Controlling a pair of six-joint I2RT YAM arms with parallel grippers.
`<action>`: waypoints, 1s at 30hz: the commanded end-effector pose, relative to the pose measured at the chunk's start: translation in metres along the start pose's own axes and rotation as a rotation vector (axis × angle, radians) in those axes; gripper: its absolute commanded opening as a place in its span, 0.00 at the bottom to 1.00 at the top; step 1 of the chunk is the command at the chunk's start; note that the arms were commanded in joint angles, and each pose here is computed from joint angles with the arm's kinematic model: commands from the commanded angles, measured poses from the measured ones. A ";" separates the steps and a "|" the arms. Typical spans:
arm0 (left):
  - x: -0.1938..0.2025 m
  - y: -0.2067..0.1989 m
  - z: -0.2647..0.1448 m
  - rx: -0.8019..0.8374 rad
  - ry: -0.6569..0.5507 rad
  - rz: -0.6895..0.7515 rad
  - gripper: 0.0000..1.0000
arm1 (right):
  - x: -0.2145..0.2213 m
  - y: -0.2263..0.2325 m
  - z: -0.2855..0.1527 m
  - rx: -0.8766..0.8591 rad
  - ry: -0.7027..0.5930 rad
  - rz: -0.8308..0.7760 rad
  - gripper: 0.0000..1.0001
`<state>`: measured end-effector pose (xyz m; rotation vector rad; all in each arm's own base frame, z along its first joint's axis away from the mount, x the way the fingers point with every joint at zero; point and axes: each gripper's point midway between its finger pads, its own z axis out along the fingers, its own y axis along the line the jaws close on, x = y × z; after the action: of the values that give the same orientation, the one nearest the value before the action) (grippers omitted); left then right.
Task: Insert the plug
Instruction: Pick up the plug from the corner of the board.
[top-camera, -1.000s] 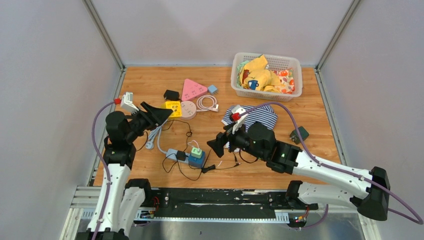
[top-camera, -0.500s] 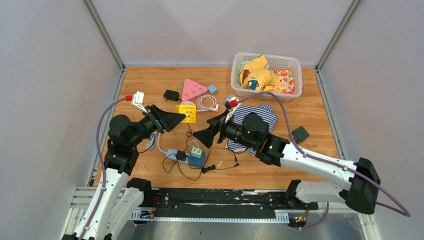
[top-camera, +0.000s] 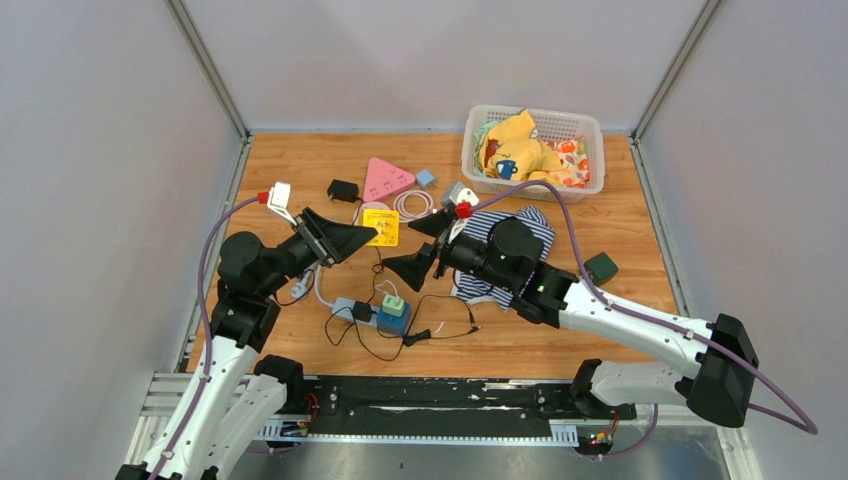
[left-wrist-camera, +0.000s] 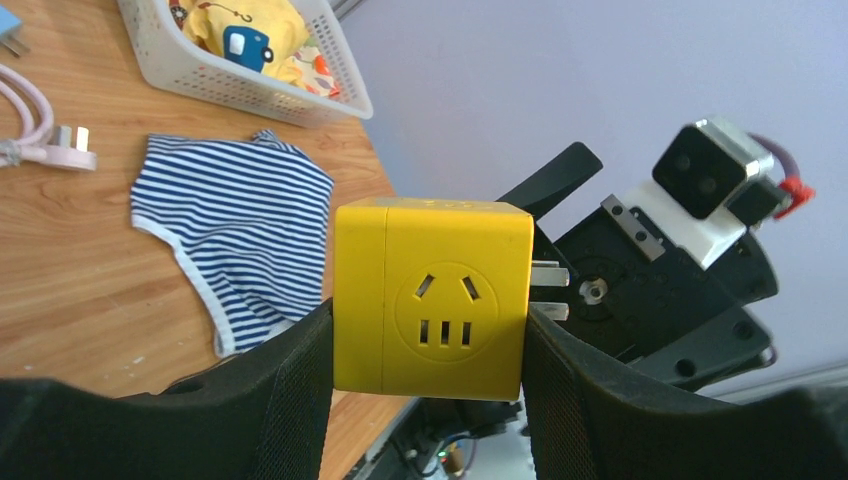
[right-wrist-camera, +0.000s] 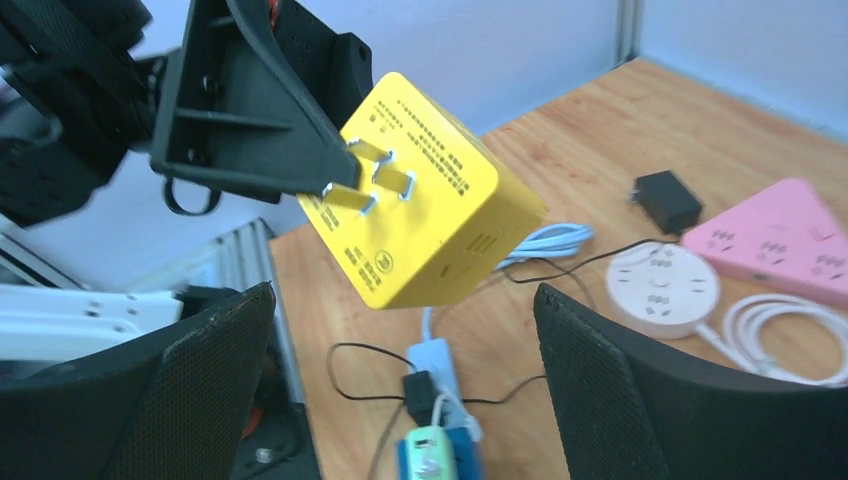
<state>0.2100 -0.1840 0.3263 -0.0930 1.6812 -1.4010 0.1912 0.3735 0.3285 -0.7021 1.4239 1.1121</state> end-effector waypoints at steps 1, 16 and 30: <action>0.003 -0.007 0.002 0.025 0.013 -0.140 0.00 | -0.012 -0.020 -0.009 0.034 0.019 -0.369 1.00; 0.026 -0.007 0.001 0.053 0.147 -0.186 0.00 | -0.001 -0.002 0.007 -0.199 0.035 -0.744 0.93; 0.043 0.000 -0.004 0.076 0.220 -0.137 0.10 | 0.003 0.007 0.012 -0.268 0.024 -0.693 0.19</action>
<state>0.1932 -0.2015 0.3027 -0.0967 1.8297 -1.5937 0.1955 0.3848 0.3116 -1.2903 0.9893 0.6965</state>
